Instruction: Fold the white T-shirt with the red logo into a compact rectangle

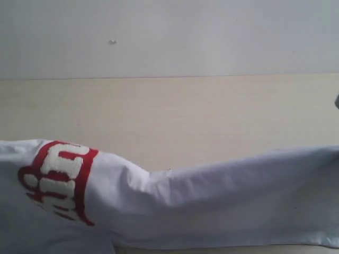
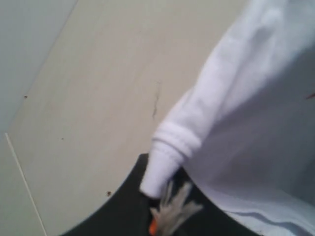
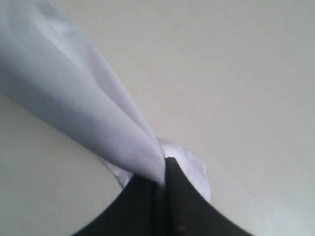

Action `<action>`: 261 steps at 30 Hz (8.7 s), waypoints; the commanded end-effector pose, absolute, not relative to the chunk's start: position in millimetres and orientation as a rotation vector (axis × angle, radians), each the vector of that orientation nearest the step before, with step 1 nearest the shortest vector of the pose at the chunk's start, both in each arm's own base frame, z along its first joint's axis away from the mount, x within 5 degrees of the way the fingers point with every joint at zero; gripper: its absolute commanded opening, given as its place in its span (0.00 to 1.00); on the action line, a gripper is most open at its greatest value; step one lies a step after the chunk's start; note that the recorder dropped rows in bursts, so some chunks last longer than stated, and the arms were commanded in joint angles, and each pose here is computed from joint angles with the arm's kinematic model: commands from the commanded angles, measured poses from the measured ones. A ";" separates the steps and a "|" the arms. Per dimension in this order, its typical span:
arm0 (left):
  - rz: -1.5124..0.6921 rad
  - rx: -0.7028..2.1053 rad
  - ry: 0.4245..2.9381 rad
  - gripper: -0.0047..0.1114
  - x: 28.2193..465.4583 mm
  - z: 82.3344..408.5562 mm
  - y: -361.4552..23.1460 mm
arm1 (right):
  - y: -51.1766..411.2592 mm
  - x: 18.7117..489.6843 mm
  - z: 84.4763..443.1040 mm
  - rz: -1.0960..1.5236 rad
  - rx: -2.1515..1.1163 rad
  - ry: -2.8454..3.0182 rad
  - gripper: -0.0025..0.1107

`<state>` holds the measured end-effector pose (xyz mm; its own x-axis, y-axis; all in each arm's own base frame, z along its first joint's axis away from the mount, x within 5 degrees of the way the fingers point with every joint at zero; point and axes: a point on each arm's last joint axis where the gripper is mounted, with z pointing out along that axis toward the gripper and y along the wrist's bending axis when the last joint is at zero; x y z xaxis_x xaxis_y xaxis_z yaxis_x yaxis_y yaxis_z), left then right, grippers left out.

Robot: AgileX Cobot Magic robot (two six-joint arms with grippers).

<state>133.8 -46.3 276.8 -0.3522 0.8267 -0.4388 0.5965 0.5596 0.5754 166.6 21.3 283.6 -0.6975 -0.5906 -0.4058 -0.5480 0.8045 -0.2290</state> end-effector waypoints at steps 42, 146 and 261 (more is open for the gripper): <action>0.391 0.715 2.319 0.32 328.7 180.8 5.3 | 19.7 311.4 163.0 -0.376 -0.589 2.594 0.66; -0.120 0.098 2.776 0.52 212.0 160.1 -39.9 | 51.6 312.2 152.6 0.162 -0.395 2.611 0.12; -0.512 -0.374 2.473 0.63 283.3 148.2 36.3 | 58.7 298.8 161.6 0.312 -0.379 2.693 0.12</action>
<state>283.3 35.2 155.4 -0.7801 -0.3510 -0.5178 -0.1284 0.9000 -0.4166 299.7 58.2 158.5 -0.8877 -0.2080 -0.4108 -0.2954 0.9416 0.1616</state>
